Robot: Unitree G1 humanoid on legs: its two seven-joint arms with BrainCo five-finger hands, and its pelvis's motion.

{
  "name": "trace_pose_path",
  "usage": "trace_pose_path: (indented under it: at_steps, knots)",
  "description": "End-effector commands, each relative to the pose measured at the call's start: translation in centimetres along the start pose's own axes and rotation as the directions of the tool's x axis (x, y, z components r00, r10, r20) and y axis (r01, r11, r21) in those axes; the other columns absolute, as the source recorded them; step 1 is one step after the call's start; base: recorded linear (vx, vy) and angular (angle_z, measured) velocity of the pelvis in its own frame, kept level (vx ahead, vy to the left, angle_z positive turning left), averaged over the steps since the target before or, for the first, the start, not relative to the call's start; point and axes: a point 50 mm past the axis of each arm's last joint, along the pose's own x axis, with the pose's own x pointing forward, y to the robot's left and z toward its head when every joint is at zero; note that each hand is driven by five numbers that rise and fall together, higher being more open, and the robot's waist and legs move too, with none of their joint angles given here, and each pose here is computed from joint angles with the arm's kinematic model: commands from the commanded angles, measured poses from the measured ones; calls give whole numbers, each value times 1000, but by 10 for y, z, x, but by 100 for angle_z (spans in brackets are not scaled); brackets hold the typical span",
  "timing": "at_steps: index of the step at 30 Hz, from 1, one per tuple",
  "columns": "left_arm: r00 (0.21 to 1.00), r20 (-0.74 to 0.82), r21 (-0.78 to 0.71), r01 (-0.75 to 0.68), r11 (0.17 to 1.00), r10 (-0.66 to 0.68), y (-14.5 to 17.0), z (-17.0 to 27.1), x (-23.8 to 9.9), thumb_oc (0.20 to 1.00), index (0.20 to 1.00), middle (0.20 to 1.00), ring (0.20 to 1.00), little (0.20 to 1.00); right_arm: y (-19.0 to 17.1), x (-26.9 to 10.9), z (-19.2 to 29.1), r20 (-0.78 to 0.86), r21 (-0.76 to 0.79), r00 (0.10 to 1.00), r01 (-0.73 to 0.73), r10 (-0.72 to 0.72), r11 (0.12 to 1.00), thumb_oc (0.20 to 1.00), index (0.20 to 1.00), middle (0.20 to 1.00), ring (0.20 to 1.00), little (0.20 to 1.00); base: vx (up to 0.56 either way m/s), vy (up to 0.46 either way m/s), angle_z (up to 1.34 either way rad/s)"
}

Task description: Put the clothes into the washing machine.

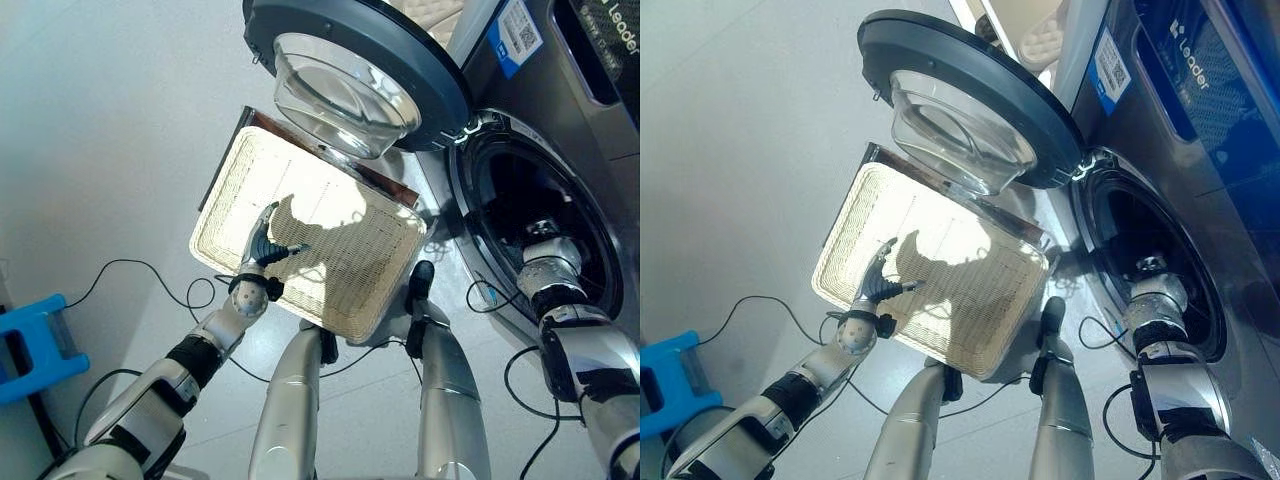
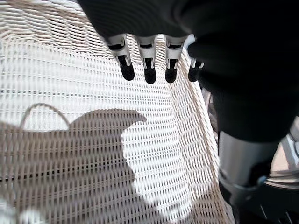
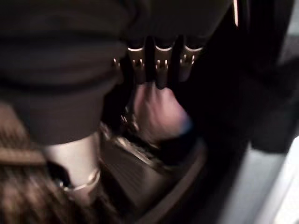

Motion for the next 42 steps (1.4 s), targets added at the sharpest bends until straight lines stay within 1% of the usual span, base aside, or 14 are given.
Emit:
trace_pose_path:
  at_steps: [1, 4, 5, 9, 10, 13, 14, 21, 27, 29, 32, 35, 41, 42]
  knots:
    - [998, 52, -26, -31, 999, 33, 0, 6, 1, 1000, 1000, 1000, 1000, 1000, -17, 4, 4, 102, -376, 993, 99, -65, 921, 1000, 1000, 1000, 1000, 1000, -1, -3, 3]
    - [998, 54, -32, -31, 999, 33, -2, 6, 1, 1000, 1000, 1000, 1000, 1000, -17, 2, 1, 135, -476, 986, 154, -101, 866, 1000, 1000, 1000, 1000, 1000, -1, 2, 3]
    - [998, 58, -35, -26, 999, 28, -4, 5, -1, 1000, 1000, 1000, 1000, 1000, -20, -3, -7, 182, -592, 969, 243, -166, 768, 1000, 1000, 1000, 1000, 1000, -2, 4, 5]
    - [998, 63, -43, -22, 999, 25, -12, 5, -5, 1000, 1000, 1000, 1000, 1000, -20, -12, -15, 275, -664, 930, 366, -242, 652, 1000, 1000, 1000, 1000, 1000, -2, 19, 2]
    - [998, 65, -53, -18, 998, 21, -17, 5, -6, 1000, 1000, 1000, 1000, 1000, -20, -17, -18, 331, -683, 898, 440, -291, 583, 1000, 1000, 1000, 1000, 1000, -3, 48, -1]
    - [998, 67, -58, -14, 998, 18, -21, 6, -7, 1000, 1000, 1000, 1000, 1000, -21, -19, -21, 348, -687, 881, 473, -321, 552, 1000, 1000, 1000, 1000, 1000, 2, 28, 0]
    - [997, 71, -68, -4, 998, 9, -31, 8, -10, 1000, 1000, 1000, 1000, 1000, -21, -29, -30, 393, -698, 839, 538, -376, 473, 1000, 1000, 1000, 1000, 1000, 11, 51, 1]
    - [998, 61, -87, 4, 996, 1, -43, 9, -13, 1000, 1000, 1000, 1000, 1000, -13, -49, -45, 456, -680, 771, 624, -444, 385, 1000, 1000, 1000, 1000, 1000, 6, 44, 1]
    - [999, 44, -84, 8, 996, -4, -46, 5, -16, 1000, 1000, 1000, 1000, 1000, -4, -59, -53, 528, -695, 777, 627, -343, 352, 1000, 1000, 1000, 1000, 1000, 0, 28, -1]
    - [1000, 21, -79, 7, 997, -6, -48, 0, -17, 1000, 1000, 1000, 1000, 1000, 5, -69, -62, 543, -723, 804, 595, -243, 352, 1000, 1000, 1000, 1000, 1000, -3, 42, 0]
    - [1000, 13, -78, 6, 997, -5, -48, -1, -18, 1000, 1000, 1000, 1000, 1000, 8, -73, -67, 535, -735, 817, 576, -215, 358, 1000, 1000, 1000, 1000, 1000, 0, 11, 0]
    - [1000, -21, -70, 0, 998, -2, -49, -11, -22, 1000, 1000, 1000, 1000, 1000, 11, -85, -85, 462, -797, 880, 465, -108, 386, 1000, 1000, 1000, 1000, 1000, 0, 0, 0]
    - [996, -88, -41, 4, 999, -8, -47, -28, -25, 1000, 1000, 1000, 1000, 1000, 29, -106, -121, 143, -957, 958, 70, 247, 282, 1000, 1000, 1000, 1000, 1000, 4, -12, 2]
    - [994, -107, -26, 14, 1000, -17, -45, -34, -26, 1000, 1000, 1000, 1000, 1000, 30, -110, -129, 55, -975, 951, -15, 303, 223, 1000, 1000, 1000, 1000, 1000, 26, -57, 4]
